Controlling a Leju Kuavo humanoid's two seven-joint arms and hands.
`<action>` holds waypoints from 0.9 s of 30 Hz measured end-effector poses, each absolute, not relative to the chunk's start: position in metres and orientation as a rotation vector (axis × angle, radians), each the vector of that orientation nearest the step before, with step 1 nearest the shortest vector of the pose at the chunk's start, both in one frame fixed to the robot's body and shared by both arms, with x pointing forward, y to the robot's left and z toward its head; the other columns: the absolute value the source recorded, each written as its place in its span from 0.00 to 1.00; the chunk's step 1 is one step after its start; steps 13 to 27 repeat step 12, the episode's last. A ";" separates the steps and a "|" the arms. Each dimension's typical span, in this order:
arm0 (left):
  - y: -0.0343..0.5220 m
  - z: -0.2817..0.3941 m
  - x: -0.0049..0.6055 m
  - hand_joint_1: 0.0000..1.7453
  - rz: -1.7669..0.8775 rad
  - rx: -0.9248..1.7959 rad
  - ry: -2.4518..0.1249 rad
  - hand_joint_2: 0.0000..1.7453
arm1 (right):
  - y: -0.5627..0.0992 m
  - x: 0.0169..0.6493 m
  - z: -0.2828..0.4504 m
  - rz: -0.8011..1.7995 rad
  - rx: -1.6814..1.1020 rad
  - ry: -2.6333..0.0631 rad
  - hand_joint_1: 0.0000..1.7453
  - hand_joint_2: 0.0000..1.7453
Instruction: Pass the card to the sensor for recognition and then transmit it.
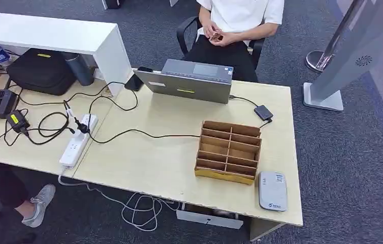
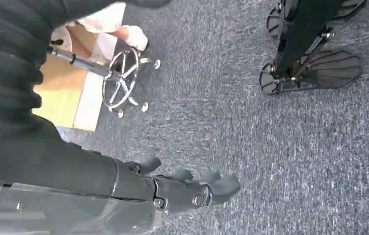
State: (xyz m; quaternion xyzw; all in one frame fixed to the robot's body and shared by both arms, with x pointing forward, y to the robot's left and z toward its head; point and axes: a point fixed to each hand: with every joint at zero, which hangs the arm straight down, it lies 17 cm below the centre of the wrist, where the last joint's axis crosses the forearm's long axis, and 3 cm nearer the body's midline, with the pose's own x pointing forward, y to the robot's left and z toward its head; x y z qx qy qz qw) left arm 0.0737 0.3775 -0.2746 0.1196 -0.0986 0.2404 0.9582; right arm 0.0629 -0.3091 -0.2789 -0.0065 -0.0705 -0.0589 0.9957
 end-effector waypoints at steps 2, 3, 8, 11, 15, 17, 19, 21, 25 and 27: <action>0.375 -0.275 0.074 0.00 0.463 0.236 -0.205 1.00 | -0.309 0.061 -0.279 -0.112 -0.016 -0.146 0.00 1.00; 0.373 -0.275 0.073 0.00 0.451 0.233 -0.205 1.00 | -0.309 0.060 -0.279 -0.107 -0.018 -0.146 0.00 1.00; 0.365 -0.276 0.072 0.00 0.386 0.216 -0.218 1.00 | -0.310 0.057 -0.280 -0.093 -0.030 -0.159 0.00 1.00; 0.358 -0.276 0.071 0.00 0.346 0.201 -0.223 1.00 | -0.309 0.055 -0.280 -0.084 -0.034 -0.166 0.00 0.00; 0.356 -0.276 0.070 0.00 0.337 0.197 -0.223 1.00 | -0.308 0.054 -0.280 -0.083 -0.035 -0.167 0.00 0.00; 0.356 -0.276 0.070 0.00 0.337 0.197 -0.223 1.00 | -0.308 0.054 -0.280 -0.083 -0.035 -0.167 0.00 0.00; 0.356 -0.276 0.070 0.00 0.337 0.197 -0.223 1.00 | -0.308 0.054 -0.280 -0.083 -0.035 -0.167 0.00 0.00; 0.356 -0.276 0.070 0.00 0.337 0.197 -0.223 1.00 | -0.308 0.054 -0.280 -0.083 -0.035 -0.167 0.00 0.00; 0.356 -0.276 0.070 0.00 0.337 0.197 -0.223 1.00 | -0.308 0.054 -0.280 -0.083 -0.035 -0.167 0.00 0.00; 0.356 -0.276 0.070 0.00 0.337 0.197 -0.223 1.00 | -0.308 0.054 -0.280 -0.083 -0.035 -0.167 0.00 0.00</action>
